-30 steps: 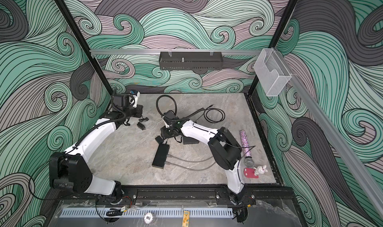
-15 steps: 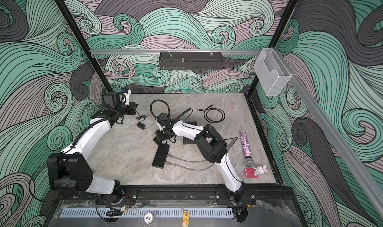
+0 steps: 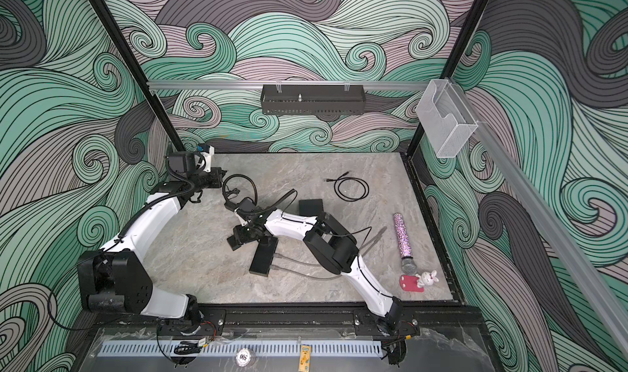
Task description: Insert the plug into the switch port
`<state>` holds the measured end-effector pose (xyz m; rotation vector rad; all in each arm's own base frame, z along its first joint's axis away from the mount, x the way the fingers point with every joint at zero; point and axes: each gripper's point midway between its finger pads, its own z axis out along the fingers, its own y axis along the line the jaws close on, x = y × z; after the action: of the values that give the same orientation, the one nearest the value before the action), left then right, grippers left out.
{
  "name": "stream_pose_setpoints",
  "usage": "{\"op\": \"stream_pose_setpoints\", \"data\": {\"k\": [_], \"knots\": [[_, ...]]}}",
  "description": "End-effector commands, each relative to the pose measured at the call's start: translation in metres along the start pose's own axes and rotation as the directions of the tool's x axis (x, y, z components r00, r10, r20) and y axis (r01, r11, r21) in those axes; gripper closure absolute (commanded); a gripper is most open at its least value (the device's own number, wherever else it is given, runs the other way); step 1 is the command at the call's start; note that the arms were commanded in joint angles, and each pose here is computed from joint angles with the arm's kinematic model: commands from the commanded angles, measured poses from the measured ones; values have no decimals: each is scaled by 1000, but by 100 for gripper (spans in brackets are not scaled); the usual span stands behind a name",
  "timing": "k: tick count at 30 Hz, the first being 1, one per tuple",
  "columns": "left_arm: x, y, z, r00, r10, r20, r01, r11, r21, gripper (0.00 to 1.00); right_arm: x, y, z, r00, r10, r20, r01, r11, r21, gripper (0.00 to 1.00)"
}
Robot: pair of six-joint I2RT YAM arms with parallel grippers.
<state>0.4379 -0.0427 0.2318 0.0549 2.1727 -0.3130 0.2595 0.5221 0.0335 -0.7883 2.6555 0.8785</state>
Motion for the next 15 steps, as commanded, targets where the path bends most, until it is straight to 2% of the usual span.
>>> {"op": "stream_pose_setpoints", "data": {"k": [1,8,12,15], "knots": [[-20,-1,-11,998,-6,59,5,1000,12,100,15,14,20,998,23,-55,-25,999,-31,49],[-18,0,-10,998,-11,56,10,1000,12,100,22,83,29,997,20,-79,-39,967,-250,50],[-19,2,-11,998,-14,59,13,1000,8,100,25,111,17,997,23,-75,-48,934,-354,50],[-19,3,-11,998,-13,60,12,1000,5,100,19,111,-2,999,6,-54,-25,931,-364,49]]}}
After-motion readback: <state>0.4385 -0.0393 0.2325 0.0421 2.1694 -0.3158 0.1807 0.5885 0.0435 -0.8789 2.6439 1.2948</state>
